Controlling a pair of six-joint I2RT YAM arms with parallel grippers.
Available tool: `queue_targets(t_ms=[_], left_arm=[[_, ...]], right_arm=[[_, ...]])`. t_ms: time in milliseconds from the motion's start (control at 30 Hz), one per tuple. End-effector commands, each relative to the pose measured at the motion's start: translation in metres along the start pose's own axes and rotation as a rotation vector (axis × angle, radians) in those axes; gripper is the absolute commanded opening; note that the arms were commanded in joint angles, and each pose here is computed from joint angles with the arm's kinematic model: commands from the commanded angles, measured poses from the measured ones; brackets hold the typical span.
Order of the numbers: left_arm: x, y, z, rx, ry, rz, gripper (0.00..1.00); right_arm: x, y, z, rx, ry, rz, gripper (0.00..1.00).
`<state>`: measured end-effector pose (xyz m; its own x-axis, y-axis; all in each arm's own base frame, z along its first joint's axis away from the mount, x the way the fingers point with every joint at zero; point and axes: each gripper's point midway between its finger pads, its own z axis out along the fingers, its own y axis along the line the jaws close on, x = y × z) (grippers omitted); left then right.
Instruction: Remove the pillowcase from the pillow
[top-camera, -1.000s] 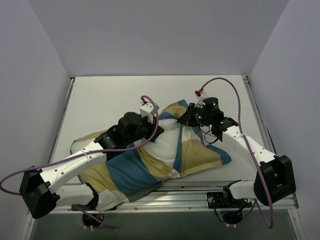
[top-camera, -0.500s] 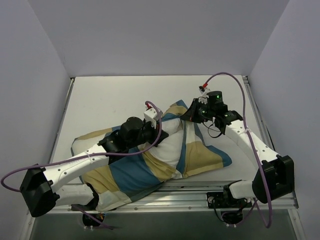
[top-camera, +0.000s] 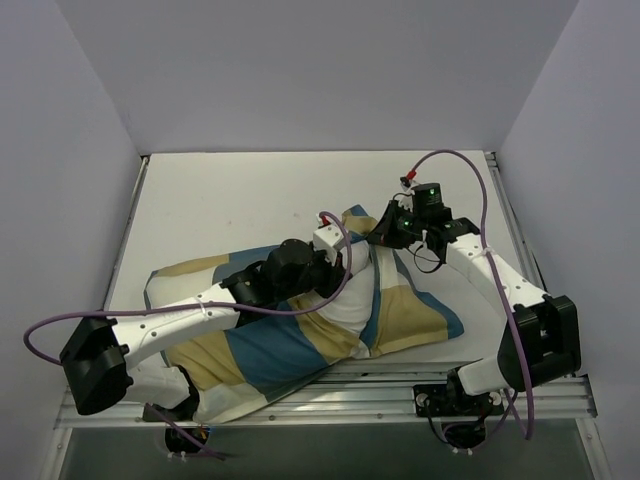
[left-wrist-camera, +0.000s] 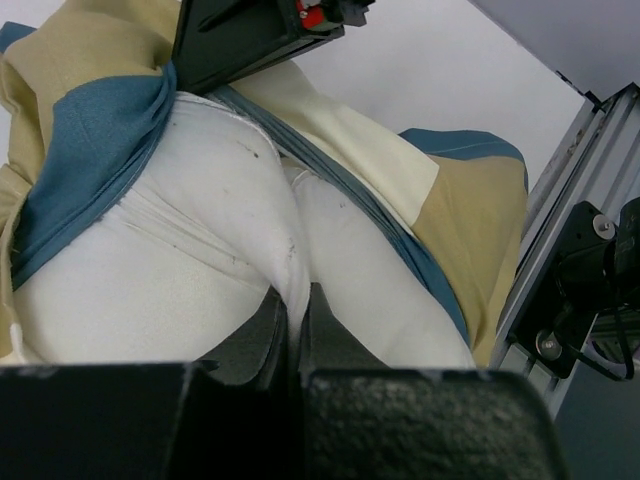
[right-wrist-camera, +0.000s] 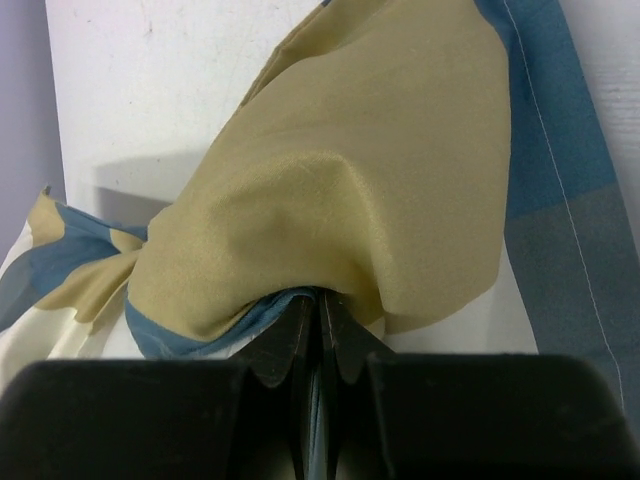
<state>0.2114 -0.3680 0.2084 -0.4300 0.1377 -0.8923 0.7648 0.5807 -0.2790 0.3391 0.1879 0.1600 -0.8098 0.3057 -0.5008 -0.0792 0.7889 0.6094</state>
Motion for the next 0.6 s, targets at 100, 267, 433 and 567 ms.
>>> queue_targets(t_ms=[100, 267, 433, 567], left_arm=[[0.08, -0.122, -0.056, 0.52, 0.345, -0.025, 0.02], [0.076, -0.134, -0.069, 0.584, 0.335, 0.0, 0.02], [0.061, -0.143, -0.096, 0.659, 0.284, 0.04, 0.02], [0.051, -0.144, -0.113, 0.684, 0.234, 0.056, 0.02]], right_arm=[[-0.156, -0.027, -0.016, 0.164, -0.57, -0.019, 0.0], [-0.155, -0.05, -0.004, 0.247, -0.557, -0.009, 0.0], [-0.122, -0.108, 0.031, 0.379, -0.429, 0.059, 0.0], [-0.103, -0.126, 0.046, 0.394, -0.36, 0.075, 0.0]])
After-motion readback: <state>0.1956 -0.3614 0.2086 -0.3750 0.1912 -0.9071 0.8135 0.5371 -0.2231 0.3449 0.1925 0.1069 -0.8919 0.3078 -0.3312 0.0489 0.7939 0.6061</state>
